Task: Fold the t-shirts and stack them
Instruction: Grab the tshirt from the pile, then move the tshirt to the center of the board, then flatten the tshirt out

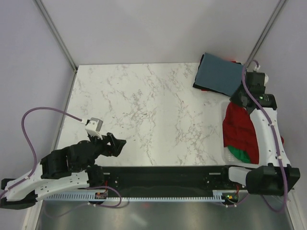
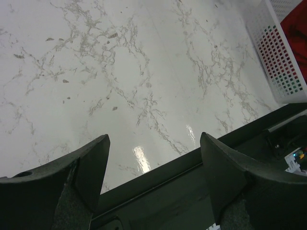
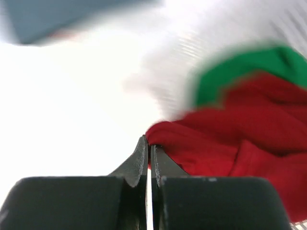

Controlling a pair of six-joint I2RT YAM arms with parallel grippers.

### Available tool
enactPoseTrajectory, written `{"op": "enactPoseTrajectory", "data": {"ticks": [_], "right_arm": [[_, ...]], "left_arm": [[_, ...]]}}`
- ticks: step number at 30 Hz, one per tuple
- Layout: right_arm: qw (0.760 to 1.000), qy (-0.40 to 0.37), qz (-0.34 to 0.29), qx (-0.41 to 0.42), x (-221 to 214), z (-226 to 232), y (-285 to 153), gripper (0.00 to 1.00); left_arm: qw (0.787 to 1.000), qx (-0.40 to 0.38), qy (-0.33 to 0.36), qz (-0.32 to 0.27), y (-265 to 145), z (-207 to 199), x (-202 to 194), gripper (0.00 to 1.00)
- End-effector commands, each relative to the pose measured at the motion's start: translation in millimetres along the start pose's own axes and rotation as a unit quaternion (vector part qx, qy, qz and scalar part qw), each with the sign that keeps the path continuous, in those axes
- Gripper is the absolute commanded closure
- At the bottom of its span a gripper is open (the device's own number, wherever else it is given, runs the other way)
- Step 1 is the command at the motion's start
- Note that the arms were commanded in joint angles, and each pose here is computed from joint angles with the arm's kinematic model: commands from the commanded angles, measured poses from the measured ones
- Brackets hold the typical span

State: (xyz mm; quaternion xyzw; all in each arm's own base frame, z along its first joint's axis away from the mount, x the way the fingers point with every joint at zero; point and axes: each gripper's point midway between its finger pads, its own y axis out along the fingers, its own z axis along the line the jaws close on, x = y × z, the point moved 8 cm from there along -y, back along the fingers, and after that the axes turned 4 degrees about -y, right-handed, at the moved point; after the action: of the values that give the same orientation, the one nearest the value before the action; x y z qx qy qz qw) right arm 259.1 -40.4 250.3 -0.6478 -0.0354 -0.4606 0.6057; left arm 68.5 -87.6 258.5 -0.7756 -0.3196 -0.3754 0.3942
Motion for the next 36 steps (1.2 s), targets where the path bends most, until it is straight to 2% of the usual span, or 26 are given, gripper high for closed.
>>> {"op": "enactPoseTrajectory", "data": {"ticks": [1, 2, 3, 4, 7, 9, 12, 13, 14, 15, 16, 17, 18, 19, 20, 21, 24, 27, 32, 36], "right_arm": [[0.950, -0.030, -0.136, 0.279, 58.1, 98.3, -134.1, 1.00], [0.930, -0.031, -0.145, 0.335, 65.2, 116.4, -161.4, 1.00], [0.900, -0.049, -0.129, 0.415, 66.6, 139.7, -184.8, 1.00], [0.852, -0.064, -0.155, 0.496, 74.1, 157.2, -238.6, 1.00], [0.758, -0.080, -0.184, 0.621, 82.0, 178.7, -311.5, 1.00], [0.742, -0.076, -0.200, 0.636, 86.2, 179.1, -322.3, 1.00], [0.771, -0.084, -0.186, 0.603, 76.0, 181.8, -294.1, 1.00], [0.801, -0.084, -0.157, 0.572, 62.3, 188.1, -260.1, 1.00], [0.816, -0.085, -0.143, 0.554, 53.6, 189.1, -242.2, 1.00], [0.846, -0.089, -0.107, 0.514, 32.0, 188.9, -203.7, 0.93], [0.874, -0.084, -0.097, 0.469, 21.5, 183.8, -180.0, 0.65], [0.895, -0.085, -0.078, 0.431, 8.9, 180.1, -157.0, 0.65], [0.908, -0.091, -0.062, 0.403, -3.8, 173.9, -139.9, 0.33], [0.927, -0.107, -0.019, 0.359, -31.6, 162.3, -108.1, 0.24], [0.945, -0.101, -0.023, 0.309, -39.1, 152.2, -91.0, 0.15], [0.957, -0.101, -0.007, 0.272, -58.5, 137.3, -72.7, 0.11], [0.965, -0.086, 0.001, 0.247, -74.3, 124.8, -58.7, 0.09], [0.952, -0.089, 0.034, 0.292, -88.3, 134.4, -56.1, 0.11], [0.937, -0.127, 0.070, 0.316, -129.8, 159.3, -42.2, 0.11], [0.911, -0.188, 0.128, 0.344, -181.4, 192.0, -40.0, 0.12]], "left_arm": [[0.999, 0.011, -0.041, -0.030, -7.9, 4.9, 9.7, 0.17], [0.998, 0.010, -0.045, -0.031, -8.2, 4.9, 9.8, 0.17], [0.998, 0.011, -0.047, -0.031, -8.0, 5.1, 9.3, 0.17], [0.998, 0.014, -0.047, -0.030, -6.6, 5.3, 7.8, 0.17], [0.999, 0.015, -0.045, -0.027, -6.0, 4.2, 8.1, 0.17], [0.998, 0.015, -0.045, -0.028, -6.7, 4.7, 8.6, 0.17], [0.998, 0.013, -0.054, -0.036, -9.0, 7.1, 9.6, 0.17], [0.997, 0.007, -0.063, -0.045, -12.5, 9.1, 11.4, 0.17], [0.996, 0.006, -0.069, -0.050, -13.9, 10.3, 12.0, 0.17], [0.996, 0.005, -0.074, -0.054, -16.3, 12.4, 12.7, 0.17], [0.995, 0.002, -0.085, -0.060, -21.4, 17.0, 13.2, 0.17], [0.993, -0.003, -0.098, -0.067, -24.6, 17.8, 15.8, 0.17], [0.992, 0.000, -0.105, -0.068, -30.4, 22.7, 16.6, 0.17], [0.989, -0.002, -0.129, -0.074, -36.3, 27.4, 17.6, 0.17], [0.987, 0.004, -0.139, -0.082, -40.1, 32.1, 19.0, 0.17], [0.986, 0.015, -0.143, -0.081, -45.5, 39.8, 17.8, 0.17], [0.977, 0.031, -0.185, -0.105, -54.7, 53.6, 19.3, 0.17], [0.974, 0.041, -0.188, -0.116, -54.4, 55.3, 22.0, 0.15], [0.984, 0.090, -0.130, -0.088, -37.5, 45.3, 19.1, 0.14], [0.988, 0.120, -0.084, -0.058, -24.2, 35.8, 15.2, 0.14]]}}
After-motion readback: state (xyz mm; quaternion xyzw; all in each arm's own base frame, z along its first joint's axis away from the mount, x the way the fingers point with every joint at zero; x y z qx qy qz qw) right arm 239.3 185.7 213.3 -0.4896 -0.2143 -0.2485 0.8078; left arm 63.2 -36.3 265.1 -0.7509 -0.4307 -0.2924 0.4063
